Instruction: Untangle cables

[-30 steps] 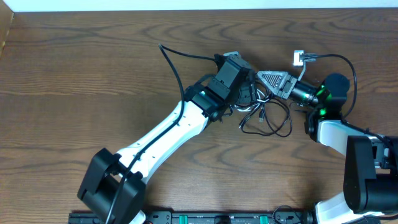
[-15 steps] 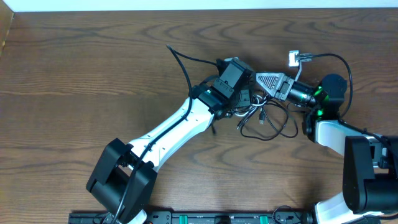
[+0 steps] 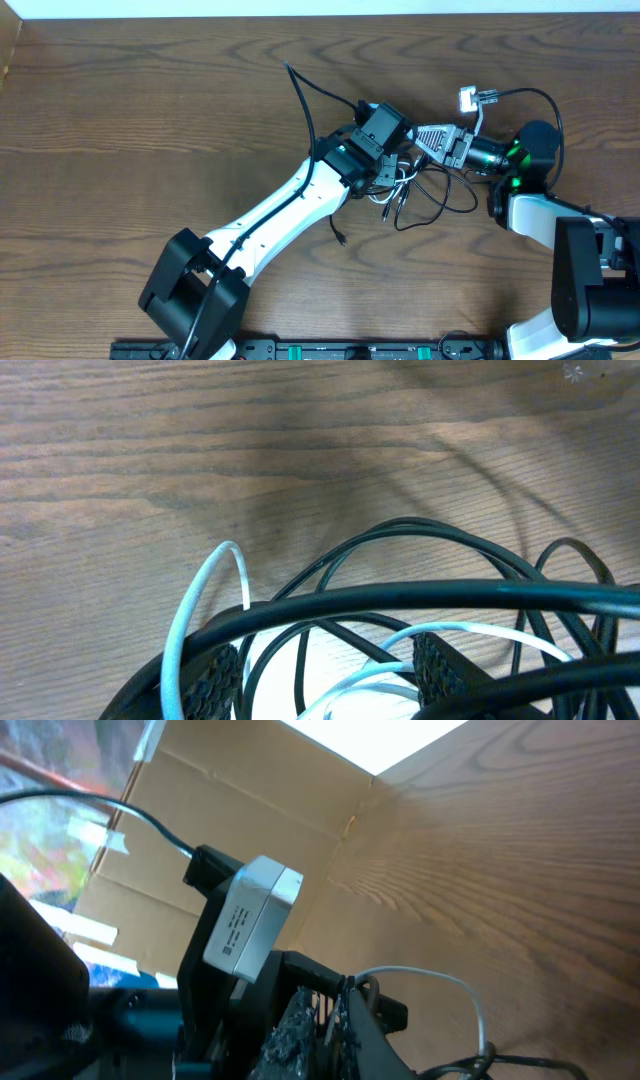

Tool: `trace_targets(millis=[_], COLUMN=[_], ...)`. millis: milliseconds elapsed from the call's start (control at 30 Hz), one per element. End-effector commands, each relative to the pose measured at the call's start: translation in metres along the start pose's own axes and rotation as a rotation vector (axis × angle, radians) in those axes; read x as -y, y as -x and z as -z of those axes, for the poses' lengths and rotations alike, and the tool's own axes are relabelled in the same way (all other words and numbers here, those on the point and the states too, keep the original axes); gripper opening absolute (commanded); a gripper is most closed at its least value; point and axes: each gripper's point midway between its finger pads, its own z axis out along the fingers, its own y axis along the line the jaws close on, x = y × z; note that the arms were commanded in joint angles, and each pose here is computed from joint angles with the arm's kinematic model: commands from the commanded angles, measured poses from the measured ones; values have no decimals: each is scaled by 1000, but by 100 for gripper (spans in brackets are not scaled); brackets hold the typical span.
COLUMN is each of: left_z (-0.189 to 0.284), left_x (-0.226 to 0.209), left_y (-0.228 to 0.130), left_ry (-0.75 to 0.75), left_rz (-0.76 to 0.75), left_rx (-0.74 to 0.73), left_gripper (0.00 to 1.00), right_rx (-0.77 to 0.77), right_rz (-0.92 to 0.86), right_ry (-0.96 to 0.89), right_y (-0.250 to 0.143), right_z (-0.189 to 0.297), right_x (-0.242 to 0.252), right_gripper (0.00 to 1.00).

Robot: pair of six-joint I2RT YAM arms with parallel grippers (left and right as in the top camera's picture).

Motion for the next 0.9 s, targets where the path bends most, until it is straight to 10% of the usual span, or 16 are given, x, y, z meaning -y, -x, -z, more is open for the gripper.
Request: trace_targets(millis=[0, 867], left_z=[-13, -14], left_x=[-55, -47], left_y=[-17, -7], left_ry=[221, 188], left_rz=[-69, -162], left_rx=[-45, -17], left_gripper=[55, 55], right_rx=[117, -169], right_rz=[140, 581], right_ry=[-60, -152], right_y=[35, -46], right_z=[26, -5], right_x=[6, 53], right_gripper=[1, 4])
